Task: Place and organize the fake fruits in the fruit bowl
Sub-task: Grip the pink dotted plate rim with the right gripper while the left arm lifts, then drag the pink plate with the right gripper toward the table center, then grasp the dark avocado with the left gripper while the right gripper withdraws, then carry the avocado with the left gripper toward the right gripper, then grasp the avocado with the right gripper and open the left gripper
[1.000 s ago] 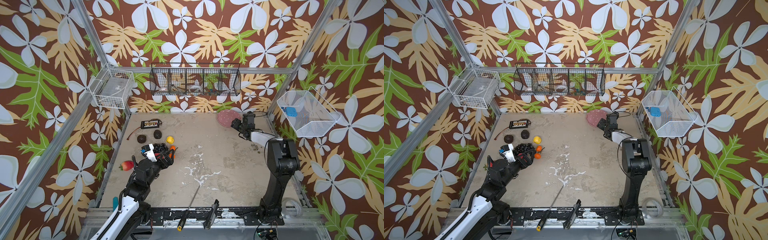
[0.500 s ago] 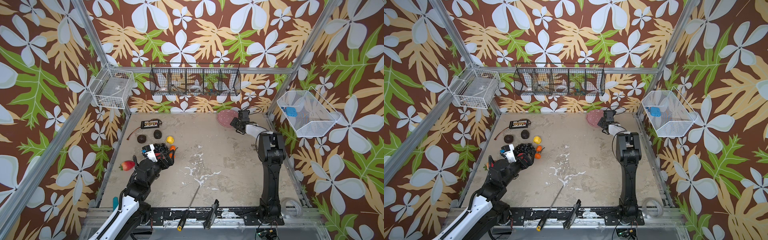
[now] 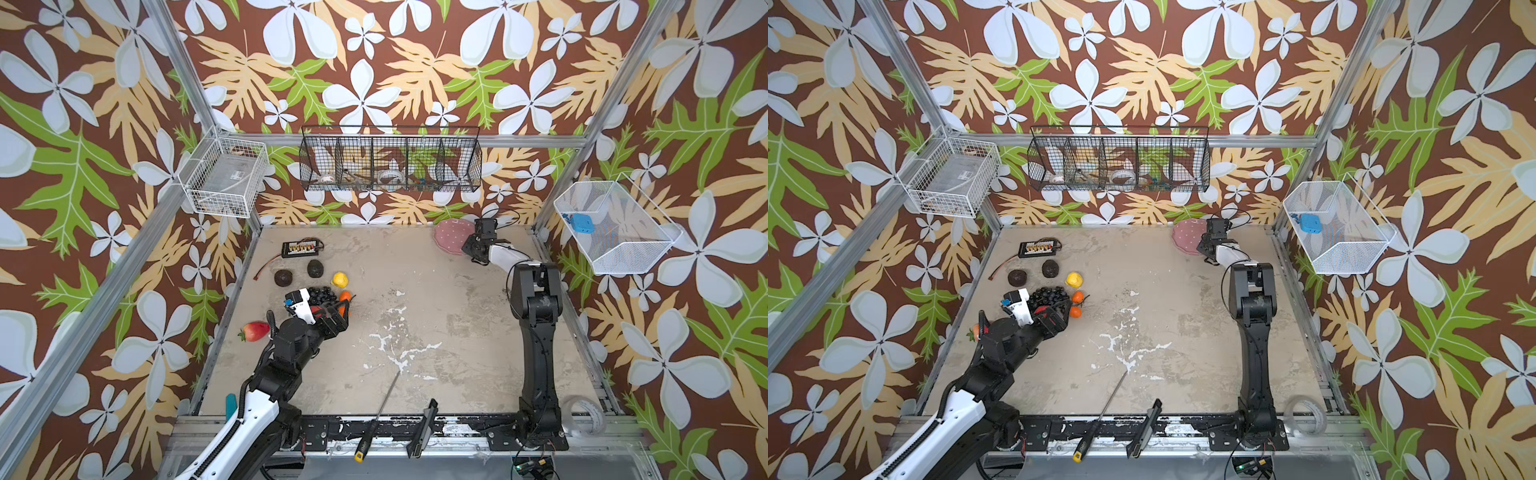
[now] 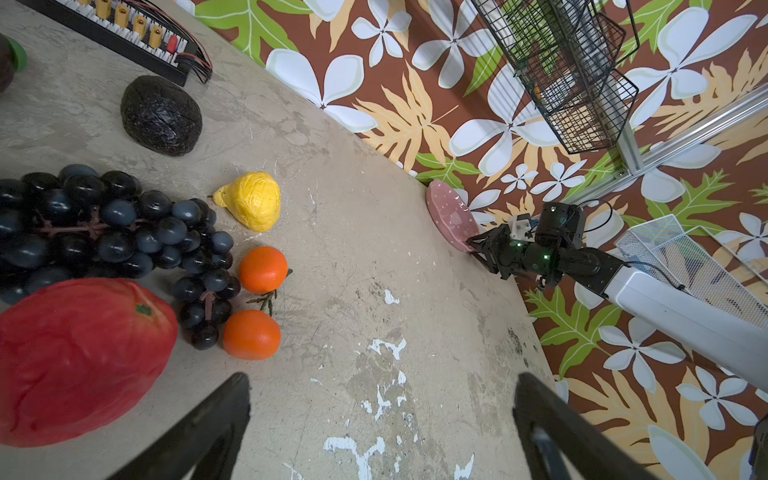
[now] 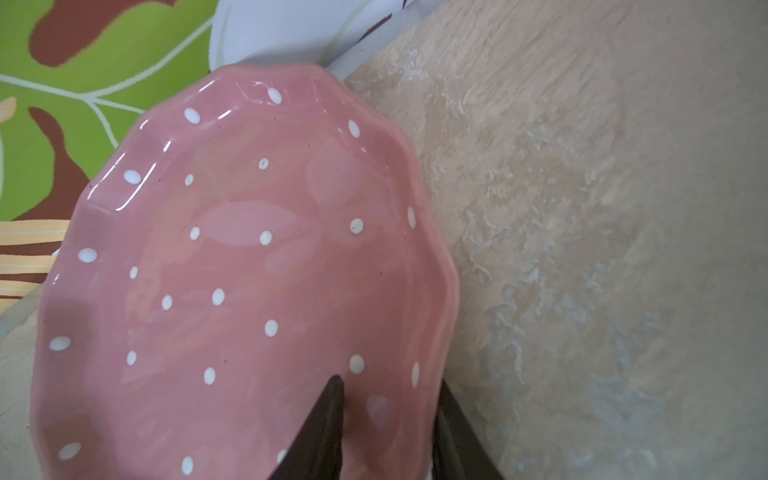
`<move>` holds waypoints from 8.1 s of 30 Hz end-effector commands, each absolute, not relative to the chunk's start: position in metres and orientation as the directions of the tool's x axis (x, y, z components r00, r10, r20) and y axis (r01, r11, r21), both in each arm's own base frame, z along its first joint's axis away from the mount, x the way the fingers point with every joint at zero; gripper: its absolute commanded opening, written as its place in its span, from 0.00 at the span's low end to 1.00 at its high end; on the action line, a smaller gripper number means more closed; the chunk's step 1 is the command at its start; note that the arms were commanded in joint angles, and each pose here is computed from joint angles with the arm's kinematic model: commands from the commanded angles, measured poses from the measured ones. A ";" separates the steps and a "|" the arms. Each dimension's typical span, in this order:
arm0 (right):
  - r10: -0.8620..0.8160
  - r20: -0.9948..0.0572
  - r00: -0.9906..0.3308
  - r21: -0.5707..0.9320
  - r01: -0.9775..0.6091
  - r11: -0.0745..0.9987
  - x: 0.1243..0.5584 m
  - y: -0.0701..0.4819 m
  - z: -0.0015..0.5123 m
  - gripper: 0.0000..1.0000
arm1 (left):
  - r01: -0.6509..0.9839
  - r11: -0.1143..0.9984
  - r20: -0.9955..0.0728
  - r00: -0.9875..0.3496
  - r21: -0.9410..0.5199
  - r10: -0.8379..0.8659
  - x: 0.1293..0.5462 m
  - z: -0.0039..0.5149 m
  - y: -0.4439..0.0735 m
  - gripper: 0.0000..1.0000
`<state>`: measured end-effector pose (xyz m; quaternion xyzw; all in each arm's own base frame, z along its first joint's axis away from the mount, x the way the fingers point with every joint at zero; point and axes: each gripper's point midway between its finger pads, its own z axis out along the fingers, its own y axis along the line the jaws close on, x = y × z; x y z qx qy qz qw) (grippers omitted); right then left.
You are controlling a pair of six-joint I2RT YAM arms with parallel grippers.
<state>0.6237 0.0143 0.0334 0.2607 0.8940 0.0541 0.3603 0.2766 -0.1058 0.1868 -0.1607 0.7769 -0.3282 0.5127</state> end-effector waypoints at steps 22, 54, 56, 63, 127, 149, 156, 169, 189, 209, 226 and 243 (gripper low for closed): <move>0.381 -0.619 -0.687 0.229 0.306 0.924 0.499 0.068 0.033 0.12 | 0.063 0.742 -0.697 -0.403 -0.668 -0.593 0.281 0.188 -0.101 1.00; 0.122 -0.592 -0.797 0.239 -0.029 0.971 0.371 0.207 0.027 0.14 | 0.034 0.747 -0.697 -0.390 -0.664 -0.602 0.281 0.195 -0.096 1.00; 0.120 -0.594 -0.795 0.238 -0.032 0.971 0.372 0.208 0.029 0.14 | 0.035 0.746 -0.696 -0.391 -0.665 -0.603 0.281 0.196 -0.096 1.00; 0.124 -0.620 -0.775 0.245 -0.042 0.969 0.371 0.206 0.045 0.33 | -0.039 0.772 -0.696 -0.407 -0.634 -0.592 0.285 0.187 -0.088 1.00; 0.118 -0.827 -0.549 0.317 -0.283 0.905 0.241 0.138 0.169 0.86 | -0.405 0.914 -0.459 -0.814 0.011 -0.356 0.516 0.037 0.001 0.75; 0.124 -0.822 -0.556 0.320 -0.272 0.907 0.242 0.138 0.171 0.86 | -0.354 0.927 -0.623 -0.699 -0.126 -0.351 0.513 0.132 -0.025 0.51; 0.144 -0.822 -0.552 0.318 -0.234 0.919 0.245 0.132 0.174 0.86 | -0.124 0.967 -0.694 -0.676 -0.223 -0.247 0.490 0.174 -0.113 0.51; 0.183 -0.846 -0.500 0.292 -0.148 0.945 0.245 0.110 0.188 0.85 | 0.296 0.906 -0.753 -0.657 -0.304 -0.038 0.423 0.178 -0.256 0.51; 0.212 -0.814 -0.541 0.401 -0.261 0.878 0.255 0.148 0.237 0.88 | 0.717 0.634 -0.892 -0.442 -0.290 0.091 0.323 0.173 -0.340 0.50; 0.198 -0.643 -0.740 0.676 -0.427 0.600 0.240 0.225 0.241 0.93 | 0.882 0.446 -0.988 -0.123 -0.150 -0.088 0.264 0.219 -0.332 0.47; 0.171 -0.591 -0.789 0.714 -0.413 0.565 0.239 0.240 0.223 0.77 | 0.922 0.376 -0.995 -0.074 -0.094 -0.067 0.244 0.218 -0.356 0.48; 0.161 -0.589 -0.792 0.711 -0.413 0.570 0.237 0.240 0.218 0.53 | 0.930 0.358 -0.997 -0.070 -0.081 -0.044 0.238 0.209 -0.371 0.50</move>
